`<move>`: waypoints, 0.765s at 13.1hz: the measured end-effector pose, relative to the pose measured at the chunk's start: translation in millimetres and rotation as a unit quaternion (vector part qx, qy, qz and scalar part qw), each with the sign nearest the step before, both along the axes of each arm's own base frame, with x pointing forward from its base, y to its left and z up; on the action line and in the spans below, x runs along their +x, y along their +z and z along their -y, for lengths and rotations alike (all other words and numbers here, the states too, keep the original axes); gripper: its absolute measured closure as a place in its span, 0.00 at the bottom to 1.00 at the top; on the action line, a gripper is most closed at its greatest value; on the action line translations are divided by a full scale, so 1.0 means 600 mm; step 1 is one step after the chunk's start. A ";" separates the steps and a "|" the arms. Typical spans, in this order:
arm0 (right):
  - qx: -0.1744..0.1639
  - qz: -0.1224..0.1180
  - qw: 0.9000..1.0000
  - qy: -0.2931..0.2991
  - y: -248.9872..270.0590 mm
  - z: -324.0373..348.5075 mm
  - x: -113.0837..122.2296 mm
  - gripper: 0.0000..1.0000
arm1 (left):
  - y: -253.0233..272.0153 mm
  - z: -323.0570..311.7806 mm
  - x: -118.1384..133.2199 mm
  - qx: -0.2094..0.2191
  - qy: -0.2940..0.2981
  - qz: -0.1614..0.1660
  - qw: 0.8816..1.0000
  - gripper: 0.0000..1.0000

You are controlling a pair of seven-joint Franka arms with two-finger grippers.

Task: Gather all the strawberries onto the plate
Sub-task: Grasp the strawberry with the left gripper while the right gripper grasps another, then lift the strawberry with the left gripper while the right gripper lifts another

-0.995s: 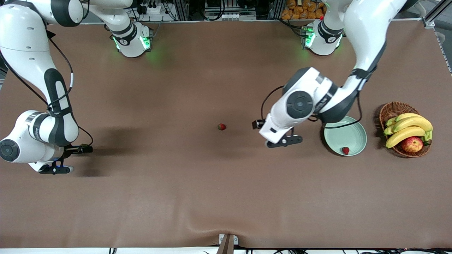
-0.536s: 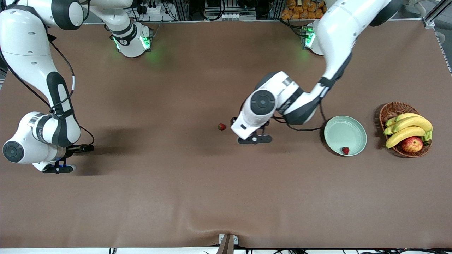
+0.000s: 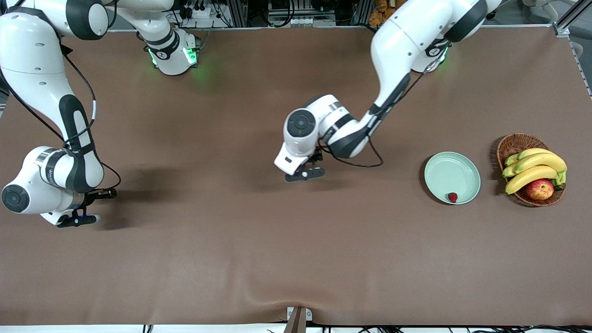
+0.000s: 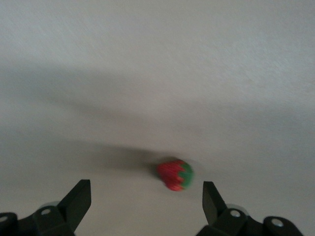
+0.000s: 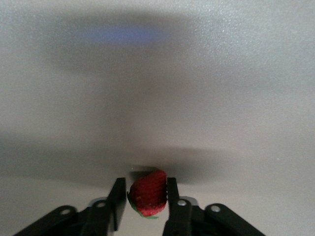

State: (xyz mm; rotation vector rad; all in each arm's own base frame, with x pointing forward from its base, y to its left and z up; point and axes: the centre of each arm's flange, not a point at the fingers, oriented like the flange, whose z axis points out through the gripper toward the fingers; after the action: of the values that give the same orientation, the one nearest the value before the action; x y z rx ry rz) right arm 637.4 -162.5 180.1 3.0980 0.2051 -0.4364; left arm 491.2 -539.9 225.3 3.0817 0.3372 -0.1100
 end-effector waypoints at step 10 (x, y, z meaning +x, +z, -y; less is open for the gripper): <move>0.023 -0.011 1.000 0.007 0.040 -0.125 0.033 0.68 | -0.059 0.014 -0.010 0.012 0.105 -0.007 0.994 0.04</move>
State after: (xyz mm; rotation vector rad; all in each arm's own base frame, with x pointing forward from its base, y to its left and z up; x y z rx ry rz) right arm 657.4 -87.3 204.0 3.1363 0.2395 -0.4737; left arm 485.3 -548.5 190.1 3.0469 0.6632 -0.1204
